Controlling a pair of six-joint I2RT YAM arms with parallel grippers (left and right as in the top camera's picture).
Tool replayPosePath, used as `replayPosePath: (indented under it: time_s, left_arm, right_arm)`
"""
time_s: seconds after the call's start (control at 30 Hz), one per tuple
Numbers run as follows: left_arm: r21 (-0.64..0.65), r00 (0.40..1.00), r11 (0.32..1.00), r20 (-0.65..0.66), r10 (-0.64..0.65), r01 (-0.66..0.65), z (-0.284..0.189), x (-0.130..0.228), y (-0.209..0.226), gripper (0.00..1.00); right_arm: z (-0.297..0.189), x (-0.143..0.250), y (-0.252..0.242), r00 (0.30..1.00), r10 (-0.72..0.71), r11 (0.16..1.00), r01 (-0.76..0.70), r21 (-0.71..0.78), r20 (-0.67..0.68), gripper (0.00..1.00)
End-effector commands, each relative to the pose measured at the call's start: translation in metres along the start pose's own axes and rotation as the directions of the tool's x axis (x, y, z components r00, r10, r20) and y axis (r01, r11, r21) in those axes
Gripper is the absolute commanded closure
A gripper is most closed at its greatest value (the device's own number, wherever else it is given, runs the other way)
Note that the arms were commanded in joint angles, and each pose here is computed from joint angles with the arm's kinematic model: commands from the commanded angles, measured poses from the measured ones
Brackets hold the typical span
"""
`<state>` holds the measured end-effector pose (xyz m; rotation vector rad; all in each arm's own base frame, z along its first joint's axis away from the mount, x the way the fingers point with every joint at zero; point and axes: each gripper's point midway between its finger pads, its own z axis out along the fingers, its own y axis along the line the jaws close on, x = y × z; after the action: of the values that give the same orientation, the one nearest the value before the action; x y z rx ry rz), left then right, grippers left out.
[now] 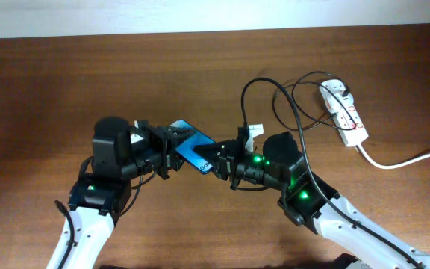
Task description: Plug charger to phone and switch on socket
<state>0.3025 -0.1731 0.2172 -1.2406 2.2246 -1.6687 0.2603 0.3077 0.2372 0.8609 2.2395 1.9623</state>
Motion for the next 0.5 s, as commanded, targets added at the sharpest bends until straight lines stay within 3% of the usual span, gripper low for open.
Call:
replayPosePath:
  time_s: [0.0,0.2,0.27,0.37,0.47]
  left_arm:
    - [0.026,1.000,1.000,-0.025,-0.013,0.014,0.0008,0.0051,-0.0074,0.64]
    - [0.029,0.997,0.999,-0.062,-0.039,0.041,0.0005,0.0113,-0.0089,0.71]
    - [0.027,0.997,0.999,-0.074,-0.038,0.041,0.0004,0.0133,-0.0088,0.79]
    - [0.027,0.996,0.999,-0.078,-0.038,0.041,0.0003,0.0141,-0.0087,0.99]
    - [0.027,0.996,0.999,-0.078,-0.039,0.041,0.0002,0.0138,-0.0087,1.00]
  right_arm:
    - [0.0012,0.0103,0.0098,0.999,-0.015,1.000,0.014,-0.023,-0.029,0.96]
    - [0.0013,0.0088,0.0092,1.000,-0.013,1.000,0.012,-0.021,-0.021,0.96]
    - [0.0013,0.0082,0.0093,1.000,-0.012,1.000,0.012,-0.022,-0.018,0.96]
    - [0.0013,0.0080,0.0087,1.000,-0.011,1.000,0.011,-0.020,-0.017,0.96]
    - [0.0013,0.0076,0.0068,1.000,-0.007,1.000,0.007,-0.012,-0.016,0.96]
